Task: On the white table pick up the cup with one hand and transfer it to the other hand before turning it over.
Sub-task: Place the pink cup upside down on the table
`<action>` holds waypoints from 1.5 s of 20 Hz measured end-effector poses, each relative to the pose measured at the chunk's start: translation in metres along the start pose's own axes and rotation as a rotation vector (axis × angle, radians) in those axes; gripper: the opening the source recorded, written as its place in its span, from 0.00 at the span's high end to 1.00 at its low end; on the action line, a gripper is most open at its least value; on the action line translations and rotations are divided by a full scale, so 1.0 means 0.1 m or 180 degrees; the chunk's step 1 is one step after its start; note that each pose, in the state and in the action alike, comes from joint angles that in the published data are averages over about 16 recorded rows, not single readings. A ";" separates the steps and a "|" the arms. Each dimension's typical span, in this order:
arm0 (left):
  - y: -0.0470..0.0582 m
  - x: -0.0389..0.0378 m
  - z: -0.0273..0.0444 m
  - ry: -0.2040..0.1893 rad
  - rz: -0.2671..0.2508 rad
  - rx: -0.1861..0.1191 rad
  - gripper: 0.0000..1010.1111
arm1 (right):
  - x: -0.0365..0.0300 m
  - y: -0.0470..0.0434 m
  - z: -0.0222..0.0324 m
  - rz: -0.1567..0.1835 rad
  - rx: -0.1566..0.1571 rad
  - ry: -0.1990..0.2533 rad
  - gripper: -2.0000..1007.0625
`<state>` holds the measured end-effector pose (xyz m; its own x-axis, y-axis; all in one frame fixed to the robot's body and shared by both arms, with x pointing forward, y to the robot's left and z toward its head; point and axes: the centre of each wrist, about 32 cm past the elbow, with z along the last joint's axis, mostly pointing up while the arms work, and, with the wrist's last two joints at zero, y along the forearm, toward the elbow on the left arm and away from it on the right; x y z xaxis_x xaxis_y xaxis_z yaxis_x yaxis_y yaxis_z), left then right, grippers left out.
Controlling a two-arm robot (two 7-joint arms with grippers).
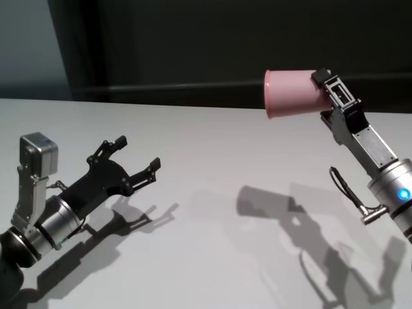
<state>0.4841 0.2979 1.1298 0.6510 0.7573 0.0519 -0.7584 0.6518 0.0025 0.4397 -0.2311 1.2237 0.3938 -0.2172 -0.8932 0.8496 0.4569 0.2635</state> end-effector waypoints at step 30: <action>0.00 0.000 0.001 0.0000 0.0000 -0.0001 0.01 | -0.508 0.253 0.065 -0.1057 -0.0999 -0.1881 0.27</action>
<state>0.4841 0.2979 1.1299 0.6510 0.7573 0.0521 -0.7584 0.6518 0.0023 0.4435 -0.2141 1.2782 0.3320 -0.7736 -0.5397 0.8515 0.4920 -0.1815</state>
